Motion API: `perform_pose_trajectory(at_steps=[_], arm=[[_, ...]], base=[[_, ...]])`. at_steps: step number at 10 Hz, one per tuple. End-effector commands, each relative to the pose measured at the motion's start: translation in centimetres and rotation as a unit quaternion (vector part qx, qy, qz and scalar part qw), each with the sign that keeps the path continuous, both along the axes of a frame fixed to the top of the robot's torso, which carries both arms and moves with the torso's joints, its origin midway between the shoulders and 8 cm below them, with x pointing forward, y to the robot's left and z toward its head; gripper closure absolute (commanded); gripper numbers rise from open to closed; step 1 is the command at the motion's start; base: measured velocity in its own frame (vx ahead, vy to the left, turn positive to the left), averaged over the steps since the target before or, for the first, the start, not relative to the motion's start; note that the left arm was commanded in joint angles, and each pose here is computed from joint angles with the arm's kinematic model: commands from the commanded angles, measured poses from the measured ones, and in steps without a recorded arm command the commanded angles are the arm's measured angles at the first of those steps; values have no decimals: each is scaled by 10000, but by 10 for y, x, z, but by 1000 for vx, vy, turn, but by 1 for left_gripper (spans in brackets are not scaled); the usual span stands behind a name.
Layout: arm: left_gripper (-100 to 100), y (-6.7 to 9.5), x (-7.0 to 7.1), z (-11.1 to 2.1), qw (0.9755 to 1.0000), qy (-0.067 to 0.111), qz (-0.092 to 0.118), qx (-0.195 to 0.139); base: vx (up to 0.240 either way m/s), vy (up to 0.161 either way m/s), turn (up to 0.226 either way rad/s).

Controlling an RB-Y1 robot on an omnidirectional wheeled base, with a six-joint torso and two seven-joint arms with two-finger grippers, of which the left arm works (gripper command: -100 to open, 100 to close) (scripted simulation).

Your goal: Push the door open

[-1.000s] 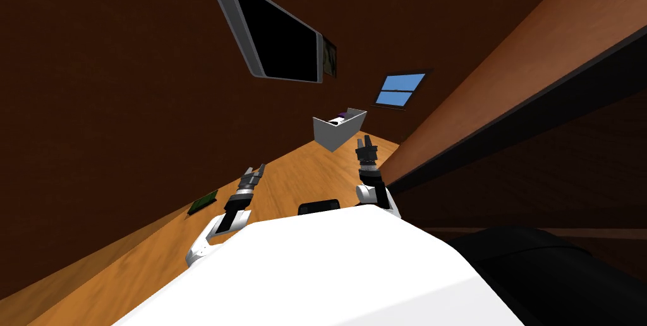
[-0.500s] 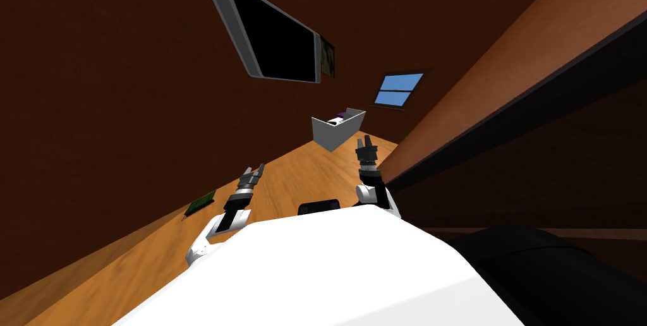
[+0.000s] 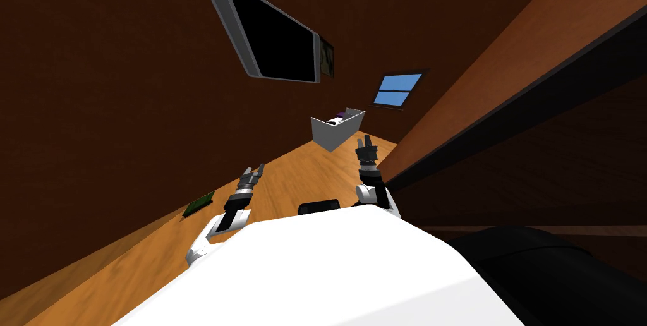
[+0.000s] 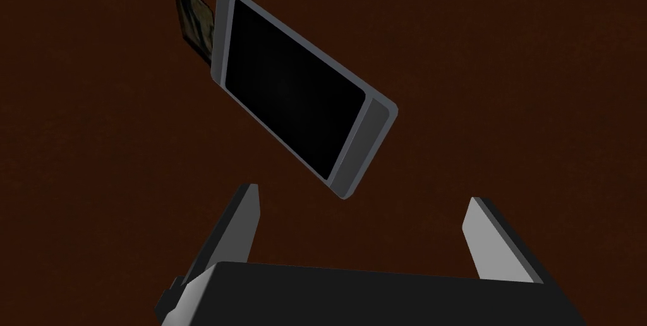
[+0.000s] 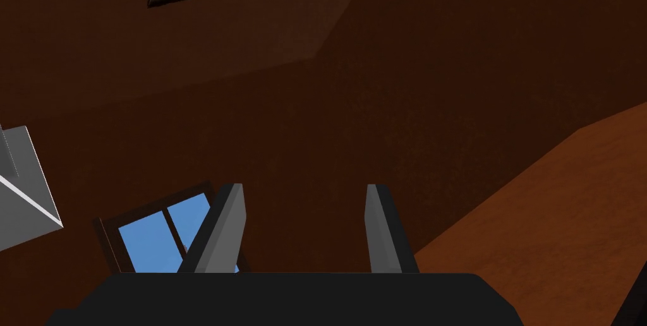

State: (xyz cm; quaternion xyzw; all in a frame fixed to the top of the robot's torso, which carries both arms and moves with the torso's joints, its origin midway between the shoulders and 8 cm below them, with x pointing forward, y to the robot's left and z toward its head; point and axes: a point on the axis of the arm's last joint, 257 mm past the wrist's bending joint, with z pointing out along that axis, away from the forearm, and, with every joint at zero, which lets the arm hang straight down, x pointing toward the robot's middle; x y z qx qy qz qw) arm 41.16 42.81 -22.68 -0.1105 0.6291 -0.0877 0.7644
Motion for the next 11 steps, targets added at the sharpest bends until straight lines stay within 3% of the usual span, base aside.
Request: perform_pose_trajectory(at_steps=[1, 5, 11], arm=[[-100, 0, 0, 0, 10000, 0, 0, 0], [-100, 0, 0, 0, 10000, 0, 0, 0], [-100, 5, 2, 3, 9999, -16, 59, 116]], base=[[-8, -14, -39], [4, 5, 18], [-14, -83, 16]])
